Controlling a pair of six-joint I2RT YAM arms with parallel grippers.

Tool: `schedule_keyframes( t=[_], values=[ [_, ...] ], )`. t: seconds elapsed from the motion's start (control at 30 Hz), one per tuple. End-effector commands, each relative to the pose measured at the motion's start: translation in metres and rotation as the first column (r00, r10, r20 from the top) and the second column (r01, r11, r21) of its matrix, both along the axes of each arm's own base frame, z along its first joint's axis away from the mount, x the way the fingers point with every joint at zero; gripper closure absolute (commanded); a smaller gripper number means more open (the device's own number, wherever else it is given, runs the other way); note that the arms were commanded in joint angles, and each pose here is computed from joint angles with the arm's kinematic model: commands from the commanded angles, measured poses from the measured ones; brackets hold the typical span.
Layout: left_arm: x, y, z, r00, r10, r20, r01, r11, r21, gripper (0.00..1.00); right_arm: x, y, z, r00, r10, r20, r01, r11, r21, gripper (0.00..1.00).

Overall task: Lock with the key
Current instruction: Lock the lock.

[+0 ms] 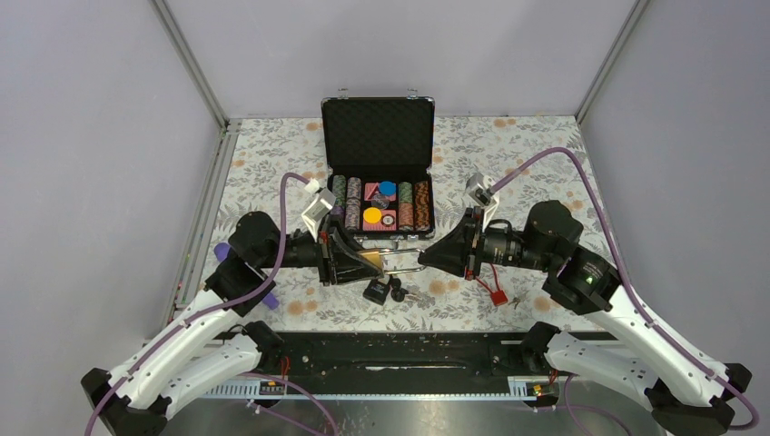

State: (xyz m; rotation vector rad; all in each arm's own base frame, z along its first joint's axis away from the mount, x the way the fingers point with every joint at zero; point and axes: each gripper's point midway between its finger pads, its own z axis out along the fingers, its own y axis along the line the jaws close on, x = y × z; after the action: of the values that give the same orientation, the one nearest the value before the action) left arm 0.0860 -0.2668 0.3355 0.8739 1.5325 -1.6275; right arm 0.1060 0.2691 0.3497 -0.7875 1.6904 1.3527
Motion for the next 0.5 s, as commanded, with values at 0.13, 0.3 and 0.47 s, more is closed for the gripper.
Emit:
schedule_keyframes(
  t=[0.13, 0.3, 0.47],
  values=[
    [-0.014, 0.003, 0.046, 0.993, -0.05, 0.108, 0.064, 0.989, -0.133, 1.0, -0.001, 0.015, 0.005, 0.998, 0.054, -0.032, -0.052, 0.997, 0.052, 1.0],
    [-0.01, 0.001, 0.042, 0.997, -0.037, 0.071, 0.046, 0.991, -0.13, 1.0, 0.007, 0.028, 0.0, 0.995, 0.059, -0.081, -0.052, 0.995, 0.08, 1.0],
    [-0.002, -0.005, 0.036, 0.999, -0.019, 0.027, 0.022, 0.994, -0.107, 1.0, 0.01, 0.037, 0.004, 0.993, 0.075, -0.095, -0.064, 0.992, 0.112, 1.0]
  ],
)
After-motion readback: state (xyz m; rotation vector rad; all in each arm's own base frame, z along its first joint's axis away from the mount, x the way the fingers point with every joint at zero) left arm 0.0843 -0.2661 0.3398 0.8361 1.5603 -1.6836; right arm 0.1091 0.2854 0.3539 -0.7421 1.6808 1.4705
